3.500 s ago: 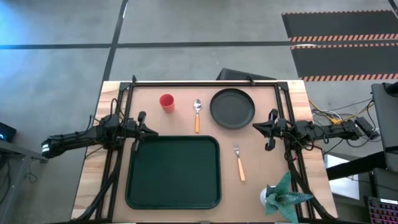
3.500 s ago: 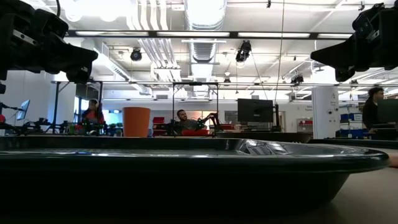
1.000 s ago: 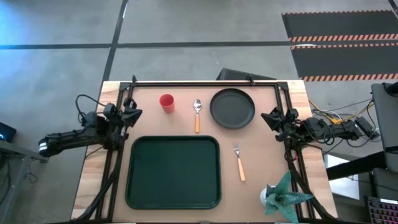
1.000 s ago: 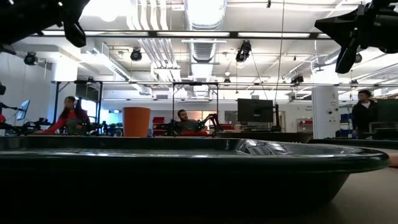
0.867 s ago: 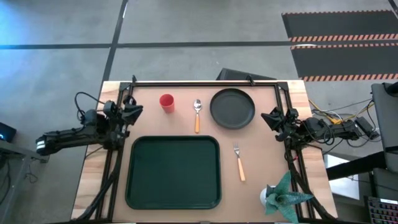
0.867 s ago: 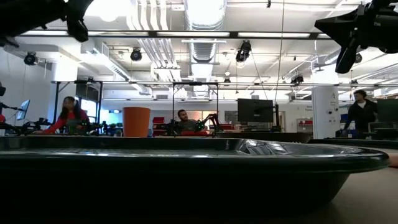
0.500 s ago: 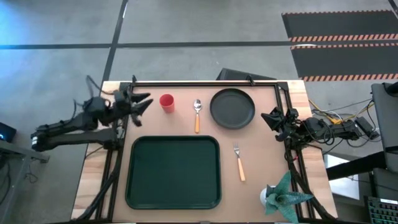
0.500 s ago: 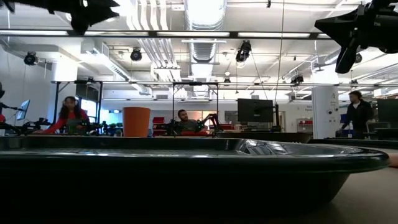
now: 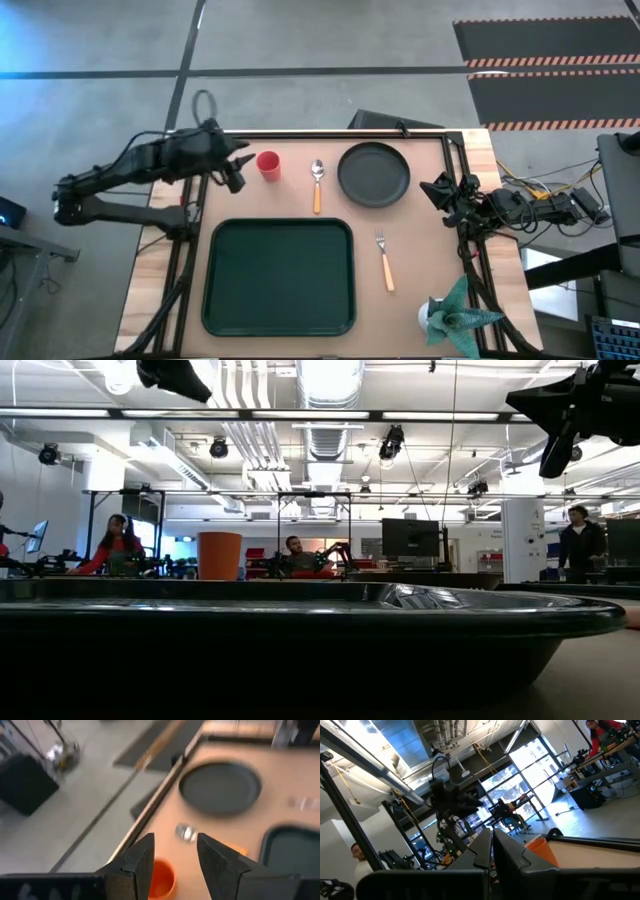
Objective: Pick and place plate/cup/fork/spoon on tray
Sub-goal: Put the orange cup on the green table tray
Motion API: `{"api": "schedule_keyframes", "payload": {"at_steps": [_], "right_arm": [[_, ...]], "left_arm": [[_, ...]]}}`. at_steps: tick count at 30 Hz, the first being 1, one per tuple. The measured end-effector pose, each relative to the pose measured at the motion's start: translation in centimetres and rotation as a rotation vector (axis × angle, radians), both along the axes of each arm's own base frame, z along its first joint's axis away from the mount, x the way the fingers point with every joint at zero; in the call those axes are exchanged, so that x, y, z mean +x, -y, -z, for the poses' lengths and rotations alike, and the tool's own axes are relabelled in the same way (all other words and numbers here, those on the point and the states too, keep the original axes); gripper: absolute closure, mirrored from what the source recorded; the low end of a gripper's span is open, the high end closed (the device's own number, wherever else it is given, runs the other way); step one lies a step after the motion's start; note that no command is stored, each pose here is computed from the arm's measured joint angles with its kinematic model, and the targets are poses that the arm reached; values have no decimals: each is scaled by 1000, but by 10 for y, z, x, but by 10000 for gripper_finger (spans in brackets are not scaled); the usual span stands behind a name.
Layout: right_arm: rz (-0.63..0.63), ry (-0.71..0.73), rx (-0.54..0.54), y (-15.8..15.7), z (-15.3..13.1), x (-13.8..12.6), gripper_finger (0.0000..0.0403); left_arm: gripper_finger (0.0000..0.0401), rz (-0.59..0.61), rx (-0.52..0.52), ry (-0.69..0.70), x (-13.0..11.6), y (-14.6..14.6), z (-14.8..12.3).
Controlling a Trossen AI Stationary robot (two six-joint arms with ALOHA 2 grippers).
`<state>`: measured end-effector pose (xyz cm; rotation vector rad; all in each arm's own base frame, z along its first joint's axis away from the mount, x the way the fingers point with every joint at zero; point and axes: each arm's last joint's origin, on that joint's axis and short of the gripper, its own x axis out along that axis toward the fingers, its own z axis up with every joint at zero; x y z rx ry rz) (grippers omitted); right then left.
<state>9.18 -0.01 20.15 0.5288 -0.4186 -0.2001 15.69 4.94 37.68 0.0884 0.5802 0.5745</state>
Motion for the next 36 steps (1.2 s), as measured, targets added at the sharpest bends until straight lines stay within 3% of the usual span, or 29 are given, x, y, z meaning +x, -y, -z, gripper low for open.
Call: {"api": "schedule_keyframes", "payload": {"at_steps": [7, 15, 22, 36], "right_arm": [[0, 0, 0, 0, 0, 0, 394], [-6, 4, 10, 0, 0, 0, 394], [-52, 9, 4, -1, 0, 0, 394], [-59, 10, 2, -2, 0, 0, 394]], "left_arm": [[269, -31, -73, -332, 36, -14, 24], [269, -82, -168, -595, 67, -37, 65], [269, -36, -357, -645, 85, -60, 95], [269, -43, -455, -634, 83, -99, 112]]}}
